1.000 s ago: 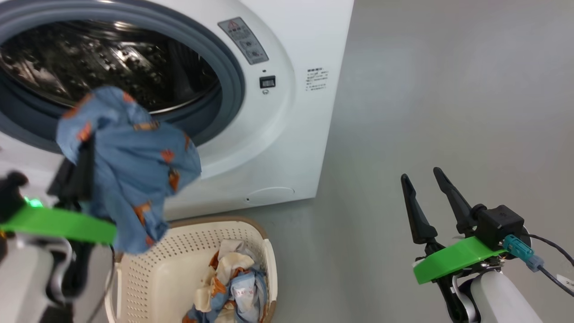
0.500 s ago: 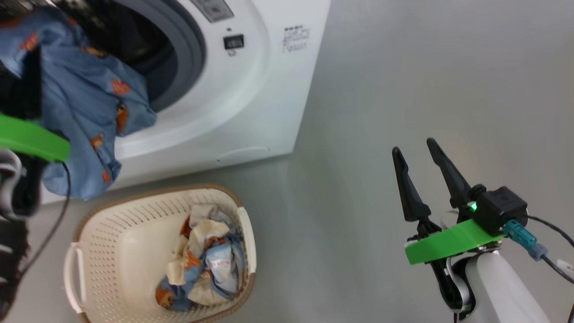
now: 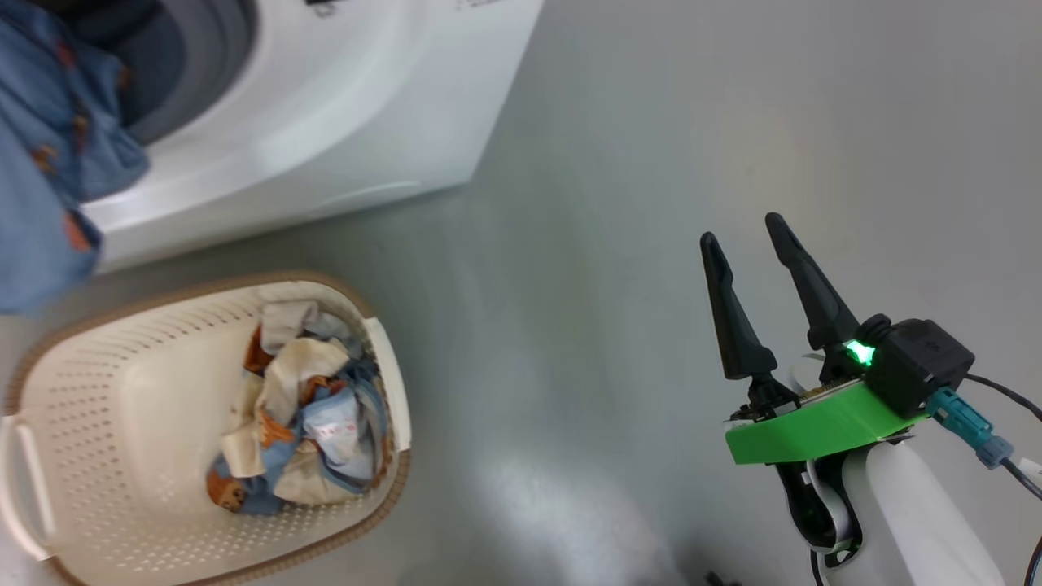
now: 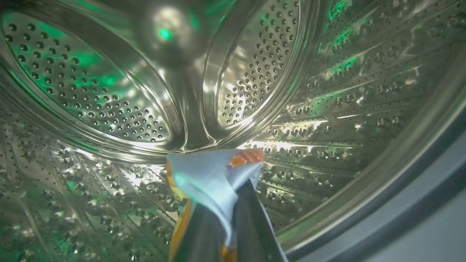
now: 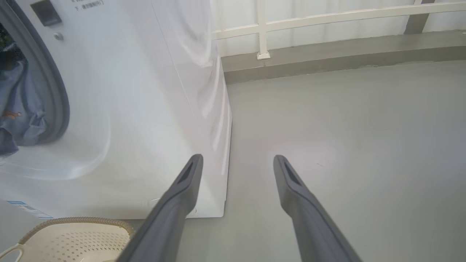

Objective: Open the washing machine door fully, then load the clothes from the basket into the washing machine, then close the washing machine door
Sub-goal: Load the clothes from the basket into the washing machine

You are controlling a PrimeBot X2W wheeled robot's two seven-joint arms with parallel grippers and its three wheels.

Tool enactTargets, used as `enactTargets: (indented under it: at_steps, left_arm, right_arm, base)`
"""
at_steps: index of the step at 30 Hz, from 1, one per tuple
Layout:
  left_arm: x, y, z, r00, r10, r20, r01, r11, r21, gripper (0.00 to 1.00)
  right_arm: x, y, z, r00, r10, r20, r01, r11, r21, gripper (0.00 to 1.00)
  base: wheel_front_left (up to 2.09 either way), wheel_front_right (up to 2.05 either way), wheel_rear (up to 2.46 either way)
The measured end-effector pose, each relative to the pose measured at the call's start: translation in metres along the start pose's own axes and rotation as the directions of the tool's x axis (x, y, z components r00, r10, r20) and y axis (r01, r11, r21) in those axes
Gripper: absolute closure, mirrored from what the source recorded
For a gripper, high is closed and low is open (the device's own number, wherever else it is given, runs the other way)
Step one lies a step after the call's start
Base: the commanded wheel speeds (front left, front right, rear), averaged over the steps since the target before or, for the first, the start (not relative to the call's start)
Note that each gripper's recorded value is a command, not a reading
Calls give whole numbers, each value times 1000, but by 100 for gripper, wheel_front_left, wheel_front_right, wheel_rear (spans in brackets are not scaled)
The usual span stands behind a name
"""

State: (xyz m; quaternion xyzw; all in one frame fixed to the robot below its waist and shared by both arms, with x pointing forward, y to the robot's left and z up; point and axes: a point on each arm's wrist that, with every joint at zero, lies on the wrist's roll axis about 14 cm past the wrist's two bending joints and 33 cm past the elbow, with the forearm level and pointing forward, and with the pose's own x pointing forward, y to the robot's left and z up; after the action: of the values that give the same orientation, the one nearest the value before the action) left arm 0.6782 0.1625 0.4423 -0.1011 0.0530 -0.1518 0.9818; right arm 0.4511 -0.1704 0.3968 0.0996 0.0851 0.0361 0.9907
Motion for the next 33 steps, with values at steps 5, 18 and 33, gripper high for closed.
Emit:
enactTargets:
  at_steps: [5,18,33]
  left_arm:
    - [33,0,17,996,-10,89,11,1000,-17,100]
    - [56,0,42,961,30,276,-11,997,-70,76]
    - [35,-7,-62,968,24,-251,-13,999,47,0]
  right_arm:
    - [-1,-13,-14,999,-35,-35,35,999,2,0]
    - [-2,-24,-26,995,-69,-68,69,998,1,0]
    - [-1,-11,-16,999,-32,-43,32,999,14,0]
  base:
    - [0,0,0]
    - [0,0,0]
    - [0,0,0]
